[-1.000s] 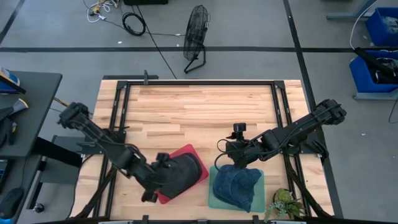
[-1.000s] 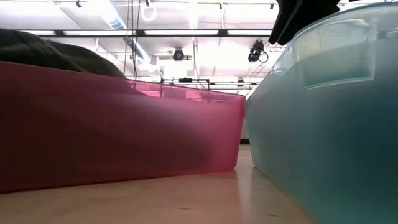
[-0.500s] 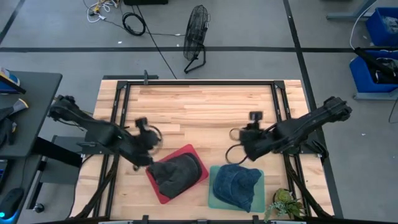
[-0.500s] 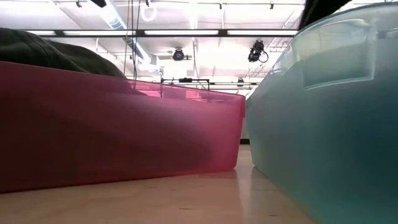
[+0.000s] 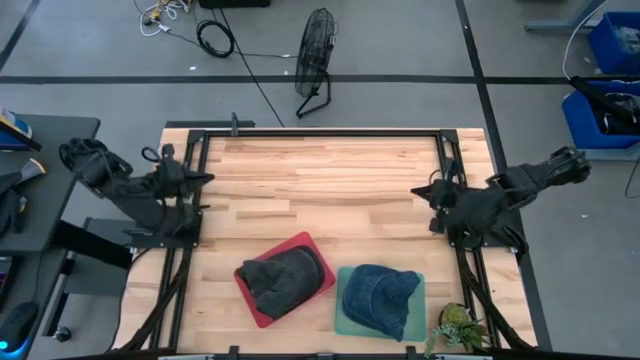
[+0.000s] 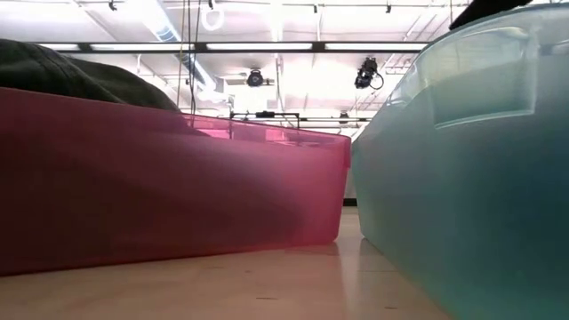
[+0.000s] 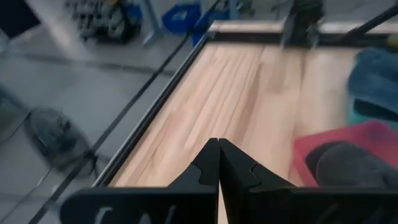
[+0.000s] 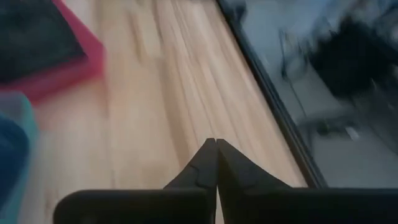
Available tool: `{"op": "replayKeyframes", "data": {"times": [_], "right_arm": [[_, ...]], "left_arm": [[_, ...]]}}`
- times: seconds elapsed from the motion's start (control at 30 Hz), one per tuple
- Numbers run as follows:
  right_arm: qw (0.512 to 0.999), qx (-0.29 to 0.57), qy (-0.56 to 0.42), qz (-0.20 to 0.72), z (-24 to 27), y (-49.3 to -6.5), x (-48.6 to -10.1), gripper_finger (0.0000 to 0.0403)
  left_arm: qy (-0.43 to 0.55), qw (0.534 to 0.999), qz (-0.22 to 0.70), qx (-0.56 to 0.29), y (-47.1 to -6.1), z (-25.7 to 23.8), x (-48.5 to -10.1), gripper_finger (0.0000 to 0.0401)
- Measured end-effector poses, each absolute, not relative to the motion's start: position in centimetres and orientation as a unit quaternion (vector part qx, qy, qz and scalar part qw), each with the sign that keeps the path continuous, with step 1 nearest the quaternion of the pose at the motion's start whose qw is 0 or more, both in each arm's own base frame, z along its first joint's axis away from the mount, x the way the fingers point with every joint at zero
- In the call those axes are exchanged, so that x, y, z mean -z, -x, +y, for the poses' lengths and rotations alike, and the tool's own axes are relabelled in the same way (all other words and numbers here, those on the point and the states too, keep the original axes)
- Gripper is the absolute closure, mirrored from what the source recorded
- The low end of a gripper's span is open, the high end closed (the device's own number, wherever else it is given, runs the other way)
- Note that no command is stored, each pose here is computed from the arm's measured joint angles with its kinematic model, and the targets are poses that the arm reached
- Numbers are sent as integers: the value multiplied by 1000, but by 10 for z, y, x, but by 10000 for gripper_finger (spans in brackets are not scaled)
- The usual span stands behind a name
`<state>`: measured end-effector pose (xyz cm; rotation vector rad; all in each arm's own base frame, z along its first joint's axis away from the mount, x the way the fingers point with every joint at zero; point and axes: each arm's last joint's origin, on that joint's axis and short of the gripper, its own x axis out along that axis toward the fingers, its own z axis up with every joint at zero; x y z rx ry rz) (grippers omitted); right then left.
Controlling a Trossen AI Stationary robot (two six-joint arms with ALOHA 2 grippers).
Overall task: Pick & Place hat
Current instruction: Return to Home Position
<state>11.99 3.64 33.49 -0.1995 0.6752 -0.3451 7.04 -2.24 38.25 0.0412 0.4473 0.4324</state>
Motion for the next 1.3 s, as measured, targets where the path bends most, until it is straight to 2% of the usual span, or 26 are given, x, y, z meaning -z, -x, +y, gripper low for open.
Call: {"op": "replayKeyframes", "data": {"times": [0.13,0.33,0.5,0.6,0.83,1.0,1.13,1.3], "right_arm": [[960,129,122,216,31,-108,-310,399],[992,48,105,53,21,-82,-282,400],[995,-6,88,-41,16,-64,-266,400],[993,-4,95,-66,14,-59,-256,400],[989,-22,119,-82,19,-67,-246,401],[982,-18,143,-124,21,-73,-238,401],[983,-29,141,-112,22,-77,-228,401],[987,-17,132,-90,22,-86,-204,401]], "left_arm": [[-48,966,170,-190,-59,-15,-354,399],[-20,984,72,-163,-47,-6,-310,398],[-35,997,-60,-29,-48,-13,-289,398],[-59,991,-114,32,-50,-19,-273,398],[-71,994,-77,-1,-70,-28,-232,398],[-58,990,-128,18,-79,-30,-215,398],[-44,991,-126,1,-85,-27,-202,398],[-20,997,-77,6,-91,-26,-182,398]]}}
